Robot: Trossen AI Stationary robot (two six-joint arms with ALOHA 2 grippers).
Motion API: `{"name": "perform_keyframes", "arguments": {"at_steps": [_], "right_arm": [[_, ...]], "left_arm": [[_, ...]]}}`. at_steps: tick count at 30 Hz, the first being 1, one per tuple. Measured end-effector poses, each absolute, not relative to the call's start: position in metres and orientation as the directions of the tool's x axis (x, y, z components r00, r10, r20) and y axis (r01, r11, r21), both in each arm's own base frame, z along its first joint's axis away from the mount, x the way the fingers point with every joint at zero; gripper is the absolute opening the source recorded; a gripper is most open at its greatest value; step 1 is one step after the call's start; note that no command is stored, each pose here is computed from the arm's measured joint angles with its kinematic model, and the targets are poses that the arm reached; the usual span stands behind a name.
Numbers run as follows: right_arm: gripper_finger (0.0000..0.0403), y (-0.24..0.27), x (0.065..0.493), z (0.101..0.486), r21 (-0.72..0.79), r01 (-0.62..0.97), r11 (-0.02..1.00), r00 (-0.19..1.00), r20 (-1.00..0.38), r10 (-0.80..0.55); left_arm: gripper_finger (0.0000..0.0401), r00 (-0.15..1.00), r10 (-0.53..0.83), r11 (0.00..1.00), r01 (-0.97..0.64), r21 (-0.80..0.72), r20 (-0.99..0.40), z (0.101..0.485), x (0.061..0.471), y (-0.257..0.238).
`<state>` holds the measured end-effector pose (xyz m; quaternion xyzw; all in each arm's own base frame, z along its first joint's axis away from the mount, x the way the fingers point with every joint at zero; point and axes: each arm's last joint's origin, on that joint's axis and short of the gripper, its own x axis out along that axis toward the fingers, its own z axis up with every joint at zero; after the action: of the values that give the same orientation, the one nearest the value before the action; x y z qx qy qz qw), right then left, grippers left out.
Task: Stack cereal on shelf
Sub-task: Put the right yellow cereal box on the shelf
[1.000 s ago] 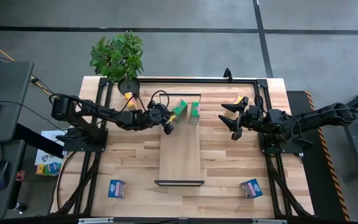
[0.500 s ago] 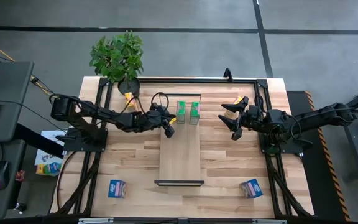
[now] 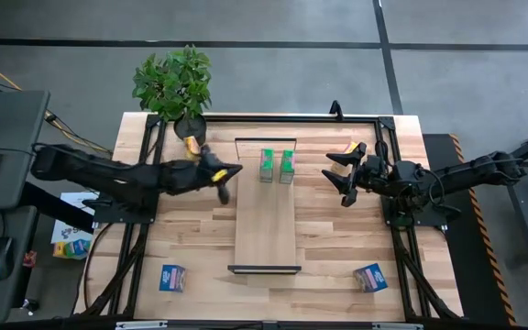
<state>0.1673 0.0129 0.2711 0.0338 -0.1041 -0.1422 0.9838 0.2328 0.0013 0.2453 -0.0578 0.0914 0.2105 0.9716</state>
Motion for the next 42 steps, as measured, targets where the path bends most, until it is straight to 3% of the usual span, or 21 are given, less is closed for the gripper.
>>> {"name": "perform_keyframes", "arguments": {"at_steps": [6, 12, 16, 19, 24, 29, 33, 36, 38, 42], "right_arm": [[0.0241, 0.013, 0.169, 0.274, 0.142, 0.251, 0.958, 0.931, 0.234, -0.279], [0.0241, 0.010, 0.185, 0.273, 0.189, 0.298, 0.936, 0.895, 0.286, -0.342], [0.0241, 0.000, 0.198, 0.289, 0.186, 0.423, 0.887, 0.859, 0.229, -0.458], [0.0241, -0.007, 0.207, 0.303, 0.146, 0.536, 0.831, 0.834, 0.061, -0.549], [0.0241, -0.021, 0.207, 0.314, 0.045, 0.766, 0.641, 0.620, -0.315, -0.719], [0.0241, -0.031, 0.193, 0.303, -0.018, 0.919, 0.393, 0.324, -0.534, -0.781], [0.0241, -0.034, 0.177, 0.277, 0.015, 0.994, 0.112, 0.101, -0.559, -0.823], [0.0241, -0.034, 0.173, 0.249, 0.122, 0.992, -0.037, 0.036, -0.547, -0.837], [0.0241, -0.035, 0.173, 0.235, 0.198, 0.976, -0.096, 0.031, -0.555, -0.831], [0.0241, -0.037, 0.169, 0.218, 0.196, 0.972, -0.128, 0.009, -0.577, -0.817]], "left_arm": [[0.0000, 0.954, 0.298, 0.949, -0.297, -0.106, -0.006, 0.244, 0.198, -0.008], [0.0000, 0.949, 0.312, 0.944, -0.305, -0.126, 0.043, 0.250, 0.188, -0.006], [0.0000, 0.949, 0.313, 0.944, -0.305, -0.128, 0.048, 0.251, 0.187, -0.006], [0.0000, 0.949, 0.312, 0.944, -0.305, -0.125, 0.040, 0.250, 0.187, -0.006], [0.0000, 0.950, 0.312, 0.944, -0.307, -0.121, 0.023, 0.249, 0.187, -0.006], [0.0000, 0.956, 0.293, 0.949, -0.287, -0.128, 0.023, 0.249, 0.187, -0.006], [0.0000, 0.966, 0.258, 0.959, -0.253, -0.128, 0.023, 0.249, 0.187, -0.007], [0.0000, 0.971, 0.239, 0.964, -0.235, -0.128, 0.024, 0.249, 0.187, -0.008], [0.0000, 0.972, 0.233, 0.965, -0.228, -0.128, 0.024, 0.249, 0.187, -0.008], [0.0000, 0.973, 0.231, 0.966, -0.226, -0.128, 0.024, 0.249, 0.187, -0.008]]}}
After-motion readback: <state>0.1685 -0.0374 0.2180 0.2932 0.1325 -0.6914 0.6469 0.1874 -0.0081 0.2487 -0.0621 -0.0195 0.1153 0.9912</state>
